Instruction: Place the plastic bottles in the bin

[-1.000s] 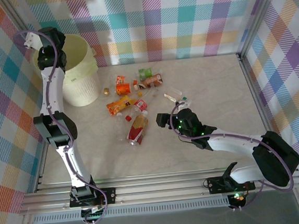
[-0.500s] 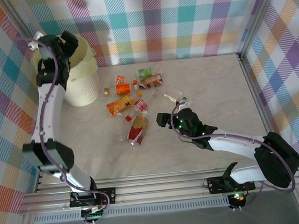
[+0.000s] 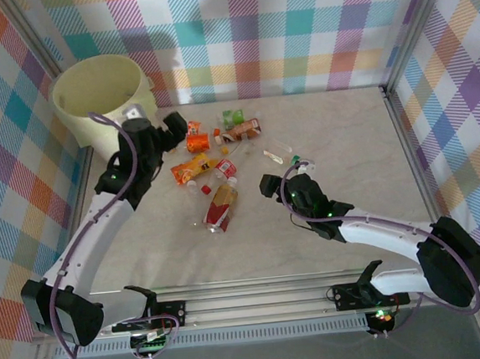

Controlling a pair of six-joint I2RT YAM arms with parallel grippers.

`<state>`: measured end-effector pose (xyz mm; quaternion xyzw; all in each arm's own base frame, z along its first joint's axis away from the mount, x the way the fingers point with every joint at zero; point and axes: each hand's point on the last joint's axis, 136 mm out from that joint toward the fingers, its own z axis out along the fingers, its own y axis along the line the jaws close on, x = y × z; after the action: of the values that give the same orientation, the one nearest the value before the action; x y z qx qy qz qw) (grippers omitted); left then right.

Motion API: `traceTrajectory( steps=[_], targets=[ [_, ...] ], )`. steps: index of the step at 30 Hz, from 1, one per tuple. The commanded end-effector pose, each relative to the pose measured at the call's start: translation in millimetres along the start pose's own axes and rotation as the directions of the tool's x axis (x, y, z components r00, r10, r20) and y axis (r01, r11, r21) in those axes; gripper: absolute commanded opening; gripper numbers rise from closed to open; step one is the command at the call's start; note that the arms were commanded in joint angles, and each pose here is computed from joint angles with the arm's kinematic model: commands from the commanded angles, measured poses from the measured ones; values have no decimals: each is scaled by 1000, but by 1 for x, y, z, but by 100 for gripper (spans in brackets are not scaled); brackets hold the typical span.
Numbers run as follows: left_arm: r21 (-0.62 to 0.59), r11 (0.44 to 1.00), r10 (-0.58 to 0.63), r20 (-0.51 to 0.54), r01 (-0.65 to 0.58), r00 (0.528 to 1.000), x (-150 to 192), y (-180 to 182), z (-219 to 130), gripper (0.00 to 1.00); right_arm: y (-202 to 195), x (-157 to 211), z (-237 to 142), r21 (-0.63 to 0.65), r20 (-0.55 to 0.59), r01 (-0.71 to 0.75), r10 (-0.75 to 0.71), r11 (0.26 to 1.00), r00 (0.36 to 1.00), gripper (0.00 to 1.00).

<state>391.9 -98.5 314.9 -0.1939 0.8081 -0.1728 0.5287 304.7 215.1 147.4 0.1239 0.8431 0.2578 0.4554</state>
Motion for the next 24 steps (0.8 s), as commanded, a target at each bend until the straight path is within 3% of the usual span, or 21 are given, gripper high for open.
traceTrajectory(
  steps=[1,7,14,20,24],
  targets=[
    [-73,997,10,-143,-20,990,48,24,4,100,-20,-1,-2,82,40,-47,44,995,998,100],
    [-108,982,104,-362,-153,926,114,58,6,100,-23,3,1,110,15,-10,9,994,1000,100],
    [-49,962,190,-583,-268,790,179,80,7,97,-23,5,5,126,0,7,-7,992,1000,100],
    [-50,963,174,-631,-264,756,206,91,18,93,-16,4,9,120,-15,23,-21,993,1000,100],
    [-23,961,184,-689,-276,701,227,94,25,92,-13,5,11,115,-26,35,-32,993,999,100]
  ],
)
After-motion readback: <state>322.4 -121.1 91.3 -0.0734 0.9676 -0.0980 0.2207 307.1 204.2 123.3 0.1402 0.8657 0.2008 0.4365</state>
